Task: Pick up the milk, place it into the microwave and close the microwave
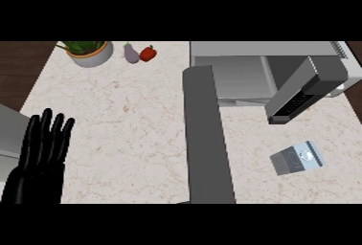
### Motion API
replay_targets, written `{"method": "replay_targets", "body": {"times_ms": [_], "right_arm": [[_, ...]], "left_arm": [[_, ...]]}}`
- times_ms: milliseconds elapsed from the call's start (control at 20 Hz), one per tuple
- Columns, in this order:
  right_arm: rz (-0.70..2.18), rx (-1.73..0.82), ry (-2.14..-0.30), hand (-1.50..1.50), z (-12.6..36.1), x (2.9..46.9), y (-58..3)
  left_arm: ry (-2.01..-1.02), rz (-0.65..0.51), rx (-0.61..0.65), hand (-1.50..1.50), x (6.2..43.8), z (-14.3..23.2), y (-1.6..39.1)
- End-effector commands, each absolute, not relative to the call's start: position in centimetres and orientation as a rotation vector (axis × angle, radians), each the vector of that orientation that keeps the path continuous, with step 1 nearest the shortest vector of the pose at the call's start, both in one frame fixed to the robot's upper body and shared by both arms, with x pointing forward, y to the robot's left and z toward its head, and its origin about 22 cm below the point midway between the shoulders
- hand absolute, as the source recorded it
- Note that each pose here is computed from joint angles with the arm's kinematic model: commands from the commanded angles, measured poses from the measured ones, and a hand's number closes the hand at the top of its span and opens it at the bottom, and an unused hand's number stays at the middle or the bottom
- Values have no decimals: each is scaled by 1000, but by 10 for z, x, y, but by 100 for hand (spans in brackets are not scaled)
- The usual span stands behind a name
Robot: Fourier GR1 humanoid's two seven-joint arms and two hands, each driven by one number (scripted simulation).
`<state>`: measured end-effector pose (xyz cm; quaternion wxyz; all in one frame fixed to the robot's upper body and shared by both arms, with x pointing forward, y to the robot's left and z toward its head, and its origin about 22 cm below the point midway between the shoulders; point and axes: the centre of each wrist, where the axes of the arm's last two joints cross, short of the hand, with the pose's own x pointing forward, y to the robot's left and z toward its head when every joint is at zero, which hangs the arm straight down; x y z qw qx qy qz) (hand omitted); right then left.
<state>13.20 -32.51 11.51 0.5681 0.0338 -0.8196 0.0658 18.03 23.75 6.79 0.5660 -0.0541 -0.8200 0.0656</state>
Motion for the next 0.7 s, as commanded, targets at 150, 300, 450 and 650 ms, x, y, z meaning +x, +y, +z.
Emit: {"method": "replay_targets", "body": {"times_ms": [150,300,450,650], "right_arm": [[120,73,-1878,-150,101,129,-360],[126,59,-1852,-150,77,140,-362],[127,94,-1820,-150,49,127,-352],[104,110,-1811,-150,34,155,-355]], "left_arm": [[-1917,165,-167,-150,168,55,234],[-1924,162,-177,-150,138,64,244],[-1907,163,-185,-150,141,43,236],[-1906,183,-188,-150,129,33,233]]}}
